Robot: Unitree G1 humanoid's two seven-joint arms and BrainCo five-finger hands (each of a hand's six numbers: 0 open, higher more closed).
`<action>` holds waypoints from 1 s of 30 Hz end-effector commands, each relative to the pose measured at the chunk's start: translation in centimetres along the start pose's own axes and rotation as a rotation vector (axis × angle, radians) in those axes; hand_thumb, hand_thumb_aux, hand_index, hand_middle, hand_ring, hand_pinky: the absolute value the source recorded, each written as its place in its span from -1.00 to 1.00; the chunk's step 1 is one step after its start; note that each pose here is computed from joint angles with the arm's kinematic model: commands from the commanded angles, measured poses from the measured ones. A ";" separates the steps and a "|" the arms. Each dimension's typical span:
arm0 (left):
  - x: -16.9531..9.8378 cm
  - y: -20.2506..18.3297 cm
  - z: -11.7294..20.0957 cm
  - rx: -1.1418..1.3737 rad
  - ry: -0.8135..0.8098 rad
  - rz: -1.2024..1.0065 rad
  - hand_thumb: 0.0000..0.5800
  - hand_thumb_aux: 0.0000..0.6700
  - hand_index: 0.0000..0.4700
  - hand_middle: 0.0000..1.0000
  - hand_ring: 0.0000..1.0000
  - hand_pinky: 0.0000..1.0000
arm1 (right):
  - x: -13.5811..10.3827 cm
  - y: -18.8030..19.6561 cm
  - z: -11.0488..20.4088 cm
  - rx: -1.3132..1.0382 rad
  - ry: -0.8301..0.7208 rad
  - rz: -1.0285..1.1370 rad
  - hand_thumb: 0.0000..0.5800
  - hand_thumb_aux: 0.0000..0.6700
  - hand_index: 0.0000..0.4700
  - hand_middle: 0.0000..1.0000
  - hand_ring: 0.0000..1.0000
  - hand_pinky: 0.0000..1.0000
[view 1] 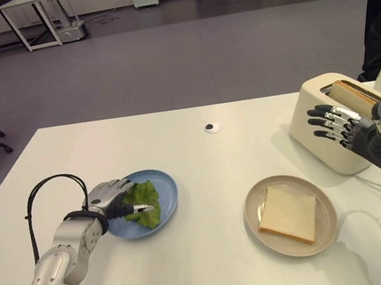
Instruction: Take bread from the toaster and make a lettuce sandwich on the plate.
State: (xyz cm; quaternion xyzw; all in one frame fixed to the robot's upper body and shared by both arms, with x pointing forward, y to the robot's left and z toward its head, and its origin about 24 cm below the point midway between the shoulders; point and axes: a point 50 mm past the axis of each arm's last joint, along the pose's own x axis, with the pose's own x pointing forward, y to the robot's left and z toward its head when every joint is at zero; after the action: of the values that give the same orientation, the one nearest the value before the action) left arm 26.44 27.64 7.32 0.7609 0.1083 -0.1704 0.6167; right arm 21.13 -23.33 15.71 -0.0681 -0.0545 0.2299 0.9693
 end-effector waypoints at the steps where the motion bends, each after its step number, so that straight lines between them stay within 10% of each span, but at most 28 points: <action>1: 0.4 -0.6 -0.2 0.048 -0.001 -0.024 0.92 0.61 0.61 -1.00 -1.00 -1.00 | -0.2 0.4 0.3 0.042 -0.022 0.003 -1.00 -1.00 -1.00 -1.00 -1.00 -1.00; 4: 0.6 -1.1 -0.3 0.060 -0.005 -0.035 1.00 1.00 1.00 -1.00 -1.00 -1.00 | -0.2 0.6 0.6 0.059 -0.038 0.009 -1.00 -1.00 -1.00 -1.00 -1.00 -1.00; 20: -1.1 5.7 2.3 -0.032 -0.143 0.239 1.00 1.00 1.00 -1.00 -1.00 -1.00 | 0.2 0.6 0.7 0.078 -0.060 0.006 -1.00 -1.00 -1.00 -1.00 -1.00 -1.00; 30: -3.8 11.3 19.6 -0.357 -0.835 0.262 1.00 1.00 1.00 -1.00 -1.00 -1.00 | 1.1 -2.6 1.1 -0.040 -0.087 -0.188 -1.00 -1.00 -1.00 -1.00 -1.00 -1.00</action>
State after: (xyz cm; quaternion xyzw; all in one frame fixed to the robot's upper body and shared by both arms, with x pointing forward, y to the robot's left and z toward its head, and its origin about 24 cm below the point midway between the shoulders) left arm 25.16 10.15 15.34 0.5535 -0.1894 -0.3105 0.7492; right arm 22.35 -24.12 16.66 -0.0512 -0.0941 0.1713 0.9794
